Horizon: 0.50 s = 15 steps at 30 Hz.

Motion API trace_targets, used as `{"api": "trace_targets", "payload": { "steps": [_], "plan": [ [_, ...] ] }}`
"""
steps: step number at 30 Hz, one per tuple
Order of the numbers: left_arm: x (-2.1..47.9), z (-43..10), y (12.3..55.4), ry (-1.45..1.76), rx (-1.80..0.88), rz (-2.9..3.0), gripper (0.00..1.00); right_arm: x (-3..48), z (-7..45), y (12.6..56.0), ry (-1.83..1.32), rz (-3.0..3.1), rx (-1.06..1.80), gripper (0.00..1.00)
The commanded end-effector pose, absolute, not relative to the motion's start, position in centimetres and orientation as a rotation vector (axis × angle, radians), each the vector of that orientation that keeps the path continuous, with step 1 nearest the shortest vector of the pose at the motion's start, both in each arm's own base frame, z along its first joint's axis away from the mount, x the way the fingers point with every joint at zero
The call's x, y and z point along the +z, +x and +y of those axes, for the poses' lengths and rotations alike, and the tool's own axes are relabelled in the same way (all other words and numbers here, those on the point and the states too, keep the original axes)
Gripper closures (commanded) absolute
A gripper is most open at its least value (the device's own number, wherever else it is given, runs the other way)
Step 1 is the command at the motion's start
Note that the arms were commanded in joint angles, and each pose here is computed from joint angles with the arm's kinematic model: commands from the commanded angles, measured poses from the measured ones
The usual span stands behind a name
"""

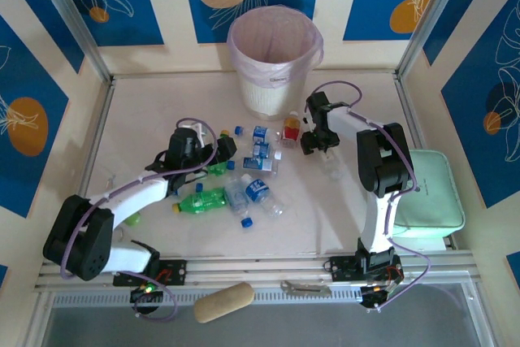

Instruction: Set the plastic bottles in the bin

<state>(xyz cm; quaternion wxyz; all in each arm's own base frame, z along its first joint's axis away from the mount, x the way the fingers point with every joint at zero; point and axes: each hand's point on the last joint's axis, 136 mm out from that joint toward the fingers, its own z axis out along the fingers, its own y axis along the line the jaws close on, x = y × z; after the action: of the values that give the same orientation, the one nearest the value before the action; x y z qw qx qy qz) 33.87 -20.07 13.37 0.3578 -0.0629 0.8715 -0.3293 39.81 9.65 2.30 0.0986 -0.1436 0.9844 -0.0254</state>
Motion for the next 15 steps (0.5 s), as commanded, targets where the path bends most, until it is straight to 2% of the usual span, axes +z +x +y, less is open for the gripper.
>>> {"api": "trace_targets", "payload": {
  "steps": [1,9,15],
  "plan": [
    [13.3,-19.8,33.3,-0.153,-0.831,2.249,0.0,3.3,9.9,39.7,-0.428,2.901,-0.064,0.38],
    [13.4,-19.7,33.3,-0.158,-0.826,2.245,0.0,6.3,10.7,39.8,-0.335,2.829,0.073,0.45],
    [13.6,-19.8,33.6,-0.134,-0.819,2.239,0.0,11.4,10.8,40.2,-0.145,2.687,0.276,0.48]
  ]
}}
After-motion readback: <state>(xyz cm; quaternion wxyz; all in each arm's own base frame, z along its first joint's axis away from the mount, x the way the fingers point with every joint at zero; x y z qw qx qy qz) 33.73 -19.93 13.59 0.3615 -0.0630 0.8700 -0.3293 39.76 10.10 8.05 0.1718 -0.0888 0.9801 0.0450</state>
